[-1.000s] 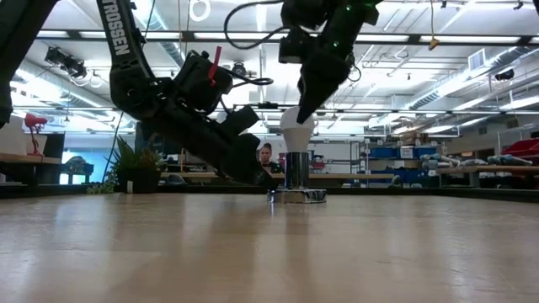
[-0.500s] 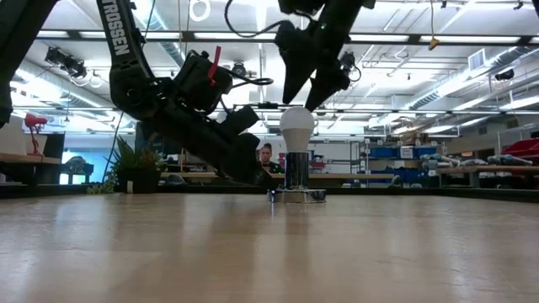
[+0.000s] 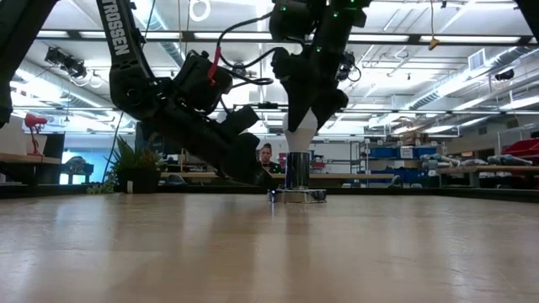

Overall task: Screw lightbulb
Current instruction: Remove the white lightbulb from the silver lamp

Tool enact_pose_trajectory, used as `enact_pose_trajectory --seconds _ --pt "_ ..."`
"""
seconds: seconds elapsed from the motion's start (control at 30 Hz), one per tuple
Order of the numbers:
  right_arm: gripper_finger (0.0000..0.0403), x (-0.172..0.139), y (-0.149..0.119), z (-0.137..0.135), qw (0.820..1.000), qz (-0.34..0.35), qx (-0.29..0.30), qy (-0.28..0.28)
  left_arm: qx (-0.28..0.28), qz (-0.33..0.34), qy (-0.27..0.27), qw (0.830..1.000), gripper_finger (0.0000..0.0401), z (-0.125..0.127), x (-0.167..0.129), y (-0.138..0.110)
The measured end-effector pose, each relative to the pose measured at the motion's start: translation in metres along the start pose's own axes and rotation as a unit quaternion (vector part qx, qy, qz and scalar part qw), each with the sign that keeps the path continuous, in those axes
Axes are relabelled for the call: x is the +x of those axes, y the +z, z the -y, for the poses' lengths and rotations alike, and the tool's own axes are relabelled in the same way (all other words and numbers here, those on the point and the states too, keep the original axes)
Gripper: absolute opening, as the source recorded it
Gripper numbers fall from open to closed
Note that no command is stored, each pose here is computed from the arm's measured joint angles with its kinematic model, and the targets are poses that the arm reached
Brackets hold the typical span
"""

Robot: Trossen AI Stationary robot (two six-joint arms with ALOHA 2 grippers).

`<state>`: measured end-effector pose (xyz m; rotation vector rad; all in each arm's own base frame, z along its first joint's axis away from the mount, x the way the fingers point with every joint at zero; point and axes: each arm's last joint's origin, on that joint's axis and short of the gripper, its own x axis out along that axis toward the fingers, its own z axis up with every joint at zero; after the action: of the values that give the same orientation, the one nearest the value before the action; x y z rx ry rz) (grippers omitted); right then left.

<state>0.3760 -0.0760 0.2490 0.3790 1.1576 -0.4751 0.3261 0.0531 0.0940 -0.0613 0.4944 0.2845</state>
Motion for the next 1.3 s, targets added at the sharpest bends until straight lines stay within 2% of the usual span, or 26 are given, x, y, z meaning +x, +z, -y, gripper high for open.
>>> enact_pose_trajectory --seconds 0.13,0.27,0.33,0.4,0.6,0.77,0.87,1.03,1.3 --pt "0.03 -0.003 0.001 0.002 0.993 -0.003 -0.115 0.015 0.0 0.001 -0.005 1.0 0.0003 0.0 0.0 0.0" --pt "0.028 -0.003 0.002 0.006 0.97 0.0 -0.242 0.028 0.0 0.002 -0.009 1.0 0.0003 0.001 0.0 0.0" --pt "0.0282 -0.003 0.003 0.006 0.959 0.003 -0.281 0.029 0.0 0.001 -0.009 1.0 0.0003 0.001 0.0 0.0" --pt "0.0295 -0.003 0.003 0.006 0.956 0.003 -0.291 0.027 0.0 0.001 -0.009 1.0 0.0003 0.001 0.0 0.0" --pt "0.0357 -0.008 -0.001 0.0 0.968 0.007 -0.249 -0.01 0.0 0.001 -0.01 1.0 0.0003 0.001 0.0 0.0" --pt "0.0387 -0.021 -0.004 -0.006 0.975 0.024 -0.219 -0.003 0.0 0.001 -0.01 1.0 0.0003 0.001 0.0 0.0" --pt "0.0392 -0.03 -0.003 -0.007 0.982 0.047 -0.181 -0.006 0.0 0.001 -0.01 1.0 0.0003 0.001 0.0 0.0" --pt "0.0392 -0.035 0.003 -0.004 0.993 0.08 -0.085 -0.011 0.0 0.001 -0.011 1.0 0.0003 0.001 0.0 0.0" --pt "0.0379 -0.016 0.004 -0.006 0.997 0.056 -0.043 -0.012 0.0 0.001 -0.011 1.0 0.0003 0.001 0.0 0.0"
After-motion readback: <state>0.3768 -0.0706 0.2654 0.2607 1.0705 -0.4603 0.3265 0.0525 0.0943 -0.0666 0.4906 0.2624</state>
